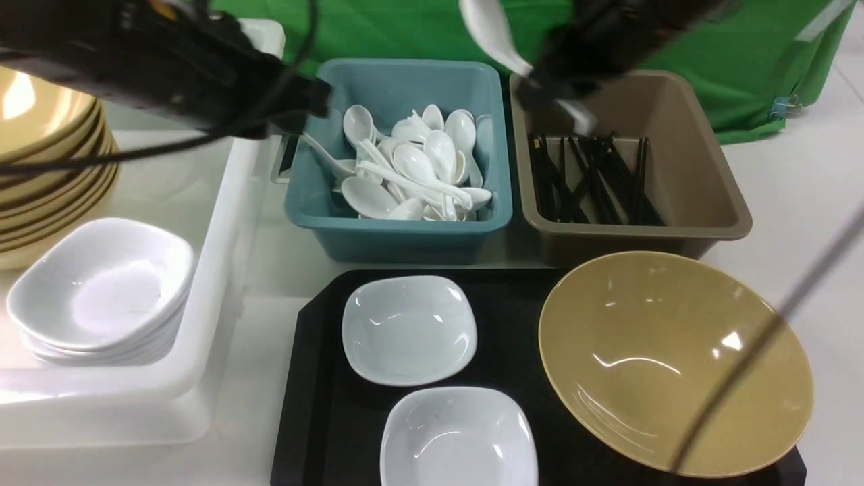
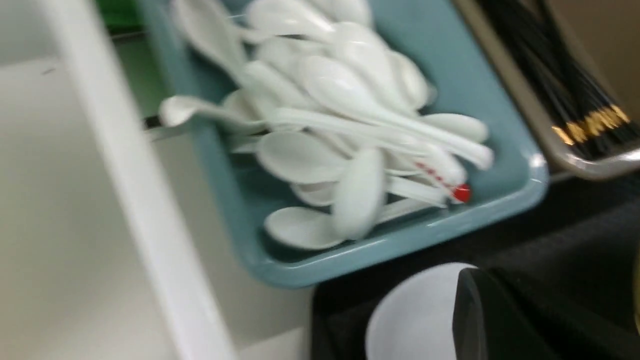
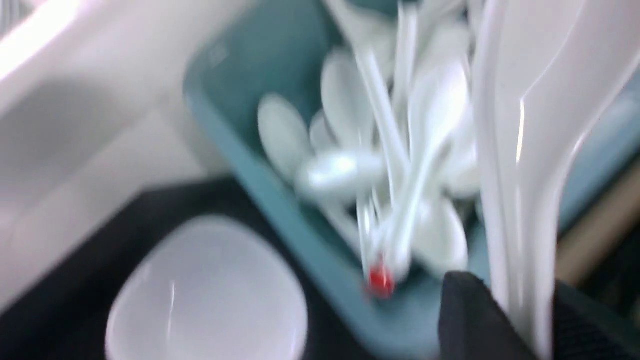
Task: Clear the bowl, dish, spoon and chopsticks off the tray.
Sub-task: Use the right arm to put the soup spoon into the small storage box in the middle
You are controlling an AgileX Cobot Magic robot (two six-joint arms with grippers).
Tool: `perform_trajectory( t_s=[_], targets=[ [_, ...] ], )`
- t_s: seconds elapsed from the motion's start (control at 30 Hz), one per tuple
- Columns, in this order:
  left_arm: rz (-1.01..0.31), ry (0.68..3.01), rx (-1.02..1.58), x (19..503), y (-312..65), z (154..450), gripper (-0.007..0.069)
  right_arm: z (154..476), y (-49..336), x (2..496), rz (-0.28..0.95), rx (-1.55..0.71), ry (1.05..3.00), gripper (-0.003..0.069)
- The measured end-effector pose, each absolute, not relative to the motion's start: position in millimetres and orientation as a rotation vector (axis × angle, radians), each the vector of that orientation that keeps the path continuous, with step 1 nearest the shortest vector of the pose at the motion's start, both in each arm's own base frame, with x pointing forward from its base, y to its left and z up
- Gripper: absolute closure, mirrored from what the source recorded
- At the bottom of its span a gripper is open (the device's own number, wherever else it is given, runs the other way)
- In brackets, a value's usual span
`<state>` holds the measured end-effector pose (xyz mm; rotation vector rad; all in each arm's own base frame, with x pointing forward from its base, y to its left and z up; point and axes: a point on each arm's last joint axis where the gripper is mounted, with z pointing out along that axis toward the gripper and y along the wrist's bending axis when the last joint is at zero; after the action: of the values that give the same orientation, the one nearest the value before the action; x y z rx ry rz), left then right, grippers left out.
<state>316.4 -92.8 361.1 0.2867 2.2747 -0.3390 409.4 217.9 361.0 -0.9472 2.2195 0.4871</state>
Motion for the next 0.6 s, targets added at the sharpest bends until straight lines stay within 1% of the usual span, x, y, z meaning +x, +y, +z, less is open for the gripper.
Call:
perform_trajectory(
  t_s=[0.17, 0.2, 0.23, 0.3, 0.33, 0.4, 0.43, 0.47, 0.5, 0.57, 0.6],
  targets=[
    [-0.343, 2.289, 0.241, 318.6, -81.9, 360.5, 0.0631, 332.1, 259.9, 445.6, 0.536, -0.922, 2.166, 0.0564],
    [-0.342, 2.297, 0.255, 317.9, -82.1, 359.9, 0.0631, 317.9, 266.1, 453.8, 0.552, -0.889, 2.176, 0.0564],
    [-0.344, 2.305, 0.266, 317.2, -82.5, 359.3, 0.0631, 314.3, 268.7, 457.5, 0.561, -0.867, 2.176, 0.0561],
    [-0.358, 2.317, 0.283, 315.7, -83.8, 358.5, 0.0631, 300.7, 272.1, 464.9, 0.58, -0.816, 2.204, 0.0533],
    [-0.36, 2.317, 0.286, 315.7, -83.9, 358.5, 0.0631, 299.8, 272.4, 465.5, 0.582, -0.81, 2.206, 0.0522],
    [-0.373, 2.326, 0.297, 314.7, -84.8, 358.0, 0.0631, 294.7, 273.1, 467.5, 0.583, -0.799, 2.219, 0.0452],
    [-0.39, 2.326, 0.31, 314.0, -86.2, 358.1, 0.0631, 294.5, 273.0, 467.9, 0.583, -0.791, 2.222, 0.0372],
    [-0.406, 2.326, 0.319, 313.5, -87.3, 358.2, 0.0631, 294.7, 273.0, 467.8, 0.583, -0.791, 2.222, 0.0336],
    [-0.419, 2.325, 0.33, 312.9, -88.4, 358.3, 0.0631, 296.0, 272.8, 467.3, 0.584, -0.791, 2.222, 0.0267],
    [-0.468, 2.321, 0.356, 311.2, -91.9, 358.9, 0.0631, 301.1, 271.4, 463.3, 0.59, -0.798, 2.239, 0.0189],
    [-0.49, 2.327, 0.367, 310.0, -93.3, 358.7, 0.0631, 304.6, 269.0, 460.0, 0.589, -0.799, 2.266, 0.0167]
  ],
)
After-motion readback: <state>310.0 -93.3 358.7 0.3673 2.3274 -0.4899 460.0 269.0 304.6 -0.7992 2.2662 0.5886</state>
